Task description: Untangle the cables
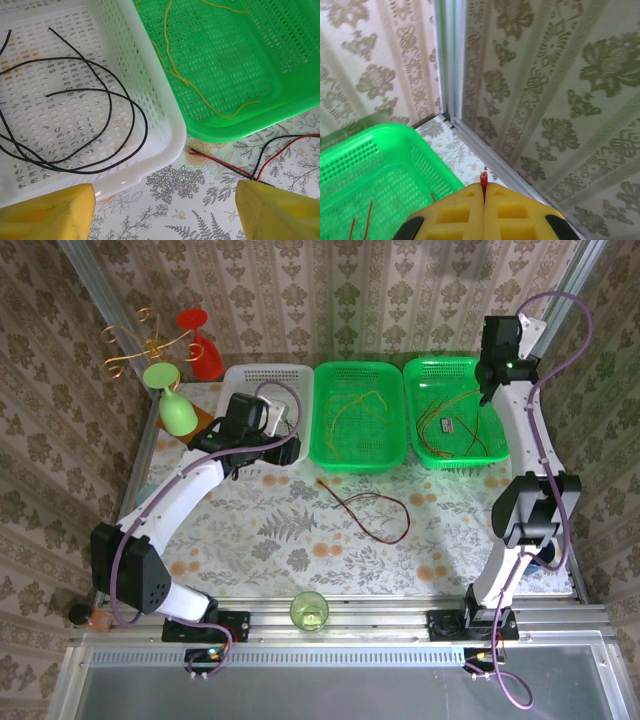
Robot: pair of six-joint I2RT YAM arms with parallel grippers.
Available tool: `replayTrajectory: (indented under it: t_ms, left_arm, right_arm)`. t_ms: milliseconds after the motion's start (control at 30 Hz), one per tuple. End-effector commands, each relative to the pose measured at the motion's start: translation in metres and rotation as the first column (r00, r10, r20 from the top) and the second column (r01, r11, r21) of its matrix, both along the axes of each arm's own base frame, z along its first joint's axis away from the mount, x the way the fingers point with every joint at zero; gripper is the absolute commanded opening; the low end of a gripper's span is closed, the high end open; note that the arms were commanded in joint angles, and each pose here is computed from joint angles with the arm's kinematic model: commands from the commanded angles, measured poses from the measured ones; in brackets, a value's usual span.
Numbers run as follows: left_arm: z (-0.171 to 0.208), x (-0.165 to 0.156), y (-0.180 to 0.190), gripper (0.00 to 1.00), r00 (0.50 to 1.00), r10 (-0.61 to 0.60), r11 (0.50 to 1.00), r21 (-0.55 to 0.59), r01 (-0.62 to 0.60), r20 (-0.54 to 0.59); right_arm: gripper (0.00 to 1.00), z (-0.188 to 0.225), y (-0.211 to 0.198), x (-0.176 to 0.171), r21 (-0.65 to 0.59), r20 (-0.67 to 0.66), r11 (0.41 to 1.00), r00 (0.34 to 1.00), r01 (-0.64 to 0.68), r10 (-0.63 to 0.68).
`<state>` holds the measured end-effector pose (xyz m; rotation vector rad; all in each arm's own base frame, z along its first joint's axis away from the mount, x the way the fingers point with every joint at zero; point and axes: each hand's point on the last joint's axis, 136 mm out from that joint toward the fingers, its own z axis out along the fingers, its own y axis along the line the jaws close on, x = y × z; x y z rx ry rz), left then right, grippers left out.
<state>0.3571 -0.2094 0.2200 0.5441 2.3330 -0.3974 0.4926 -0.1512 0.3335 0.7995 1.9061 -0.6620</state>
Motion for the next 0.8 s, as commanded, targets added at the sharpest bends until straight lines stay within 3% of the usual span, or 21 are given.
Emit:
replayTrajectory:
  t_ms: [0,267,467,767]
  left_arm:
    - [0.004,-0.001,-0.002,0.75,1.0,0.005,1.0,-0.019,-0.005,0.002]
    - [0.0,-0.002,-0.005,0.76,1.0,-0.004,1.0,-0.018,0.004,-0.007]
    - [-0.001,-0.001,-0.009,0.76,1.0,-0.01,1.0,-0.021,0.009,-0.012]
    - [-0.004,-0.003,-0.011,0.77,1.0,-0.015,1.0,-0.019,0.014,-0.017]
  right_arm:
    - [0.0,-0.007,-0.013,-0.02,-0.033,-0.054,0.988,0.986,0.154,-0.155]
    - [0.0,-0.045,-0.019,-0.033,-0.055,-0.163,0.97,0.957,0.235,-0.241]
    - [0.0,-0.047,-0.03,-0.056,-0.148,-0.184,0.926,0.91,0.347,-0.371]
    - [0.0,-0.045,-0.022,-0.057,-0.18,-0.18,0.921,0.909,0.345,-0.376]
